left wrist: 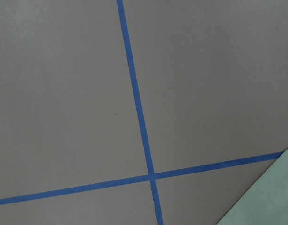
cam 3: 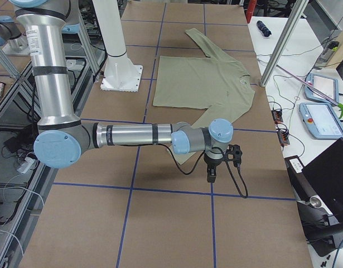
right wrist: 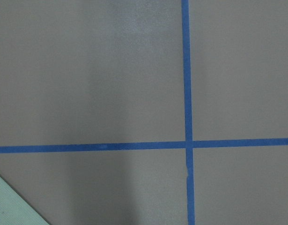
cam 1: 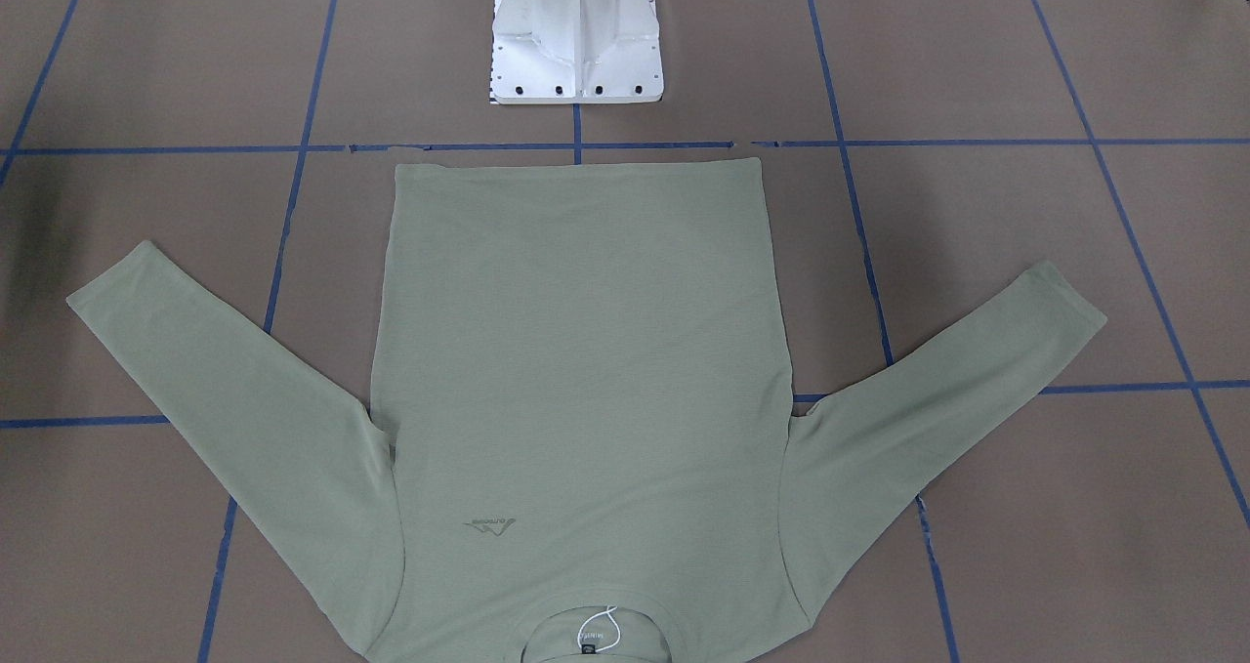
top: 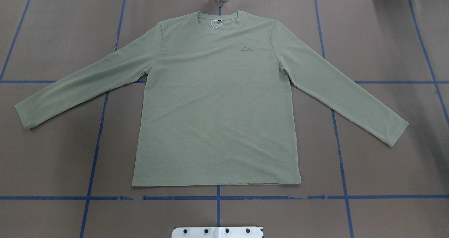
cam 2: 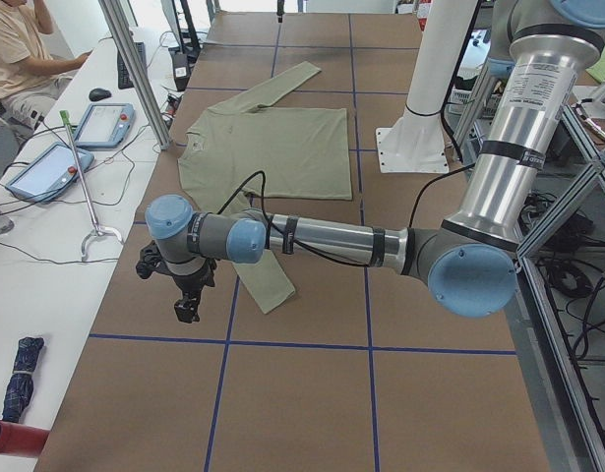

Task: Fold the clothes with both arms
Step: 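Move the right gripper toward the cuff of the sleeve nearest it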

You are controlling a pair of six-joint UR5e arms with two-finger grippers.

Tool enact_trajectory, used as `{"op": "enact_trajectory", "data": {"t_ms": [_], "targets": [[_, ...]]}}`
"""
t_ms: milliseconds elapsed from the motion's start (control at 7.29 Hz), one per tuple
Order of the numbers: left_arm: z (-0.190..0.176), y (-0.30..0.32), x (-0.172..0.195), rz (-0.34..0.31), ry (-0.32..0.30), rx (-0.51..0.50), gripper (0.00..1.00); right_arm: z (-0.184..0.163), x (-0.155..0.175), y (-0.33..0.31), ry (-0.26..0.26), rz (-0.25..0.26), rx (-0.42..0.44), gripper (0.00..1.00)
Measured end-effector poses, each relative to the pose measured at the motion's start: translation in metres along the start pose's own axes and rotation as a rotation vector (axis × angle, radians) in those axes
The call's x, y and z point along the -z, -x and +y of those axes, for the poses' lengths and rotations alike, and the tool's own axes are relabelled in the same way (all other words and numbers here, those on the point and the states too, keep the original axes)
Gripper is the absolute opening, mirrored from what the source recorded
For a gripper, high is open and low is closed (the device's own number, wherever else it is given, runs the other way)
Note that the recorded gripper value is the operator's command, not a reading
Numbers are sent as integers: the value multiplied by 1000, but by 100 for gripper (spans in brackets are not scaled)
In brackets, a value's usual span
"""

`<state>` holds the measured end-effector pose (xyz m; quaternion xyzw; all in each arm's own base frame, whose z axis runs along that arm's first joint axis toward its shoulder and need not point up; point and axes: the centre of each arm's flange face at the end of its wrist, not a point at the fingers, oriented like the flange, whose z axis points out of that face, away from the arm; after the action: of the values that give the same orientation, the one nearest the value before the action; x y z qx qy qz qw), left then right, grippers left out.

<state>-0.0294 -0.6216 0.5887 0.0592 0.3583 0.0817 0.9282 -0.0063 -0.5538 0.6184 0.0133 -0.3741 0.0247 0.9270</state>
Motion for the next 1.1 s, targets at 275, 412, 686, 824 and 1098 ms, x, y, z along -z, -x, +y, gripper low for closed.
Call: {"op": "enact_trajectory", "data": {"t_ms": [275, 412, 686, 824, 1098], "targets": [[12, -14, 8, 29, -21, -30, 100, 0, 0, 1, -1, -1, 2, 100], [20, -21, 12, 53, -32, -42, 100, 0, 0, 2, 0, -2, 0, 100], [33, -20, 7, 67, -25, -40, 100, -1, 0, 7, -4, -7, 12, 100], [38, -19, 3, 70, -19, -36, 100, 0, -6, 18, -20, -14, 56, 100], [36, -25, 3, 79, -27, -54, 100, 10, -35, 48, -63, -44, 135, 100]]}}
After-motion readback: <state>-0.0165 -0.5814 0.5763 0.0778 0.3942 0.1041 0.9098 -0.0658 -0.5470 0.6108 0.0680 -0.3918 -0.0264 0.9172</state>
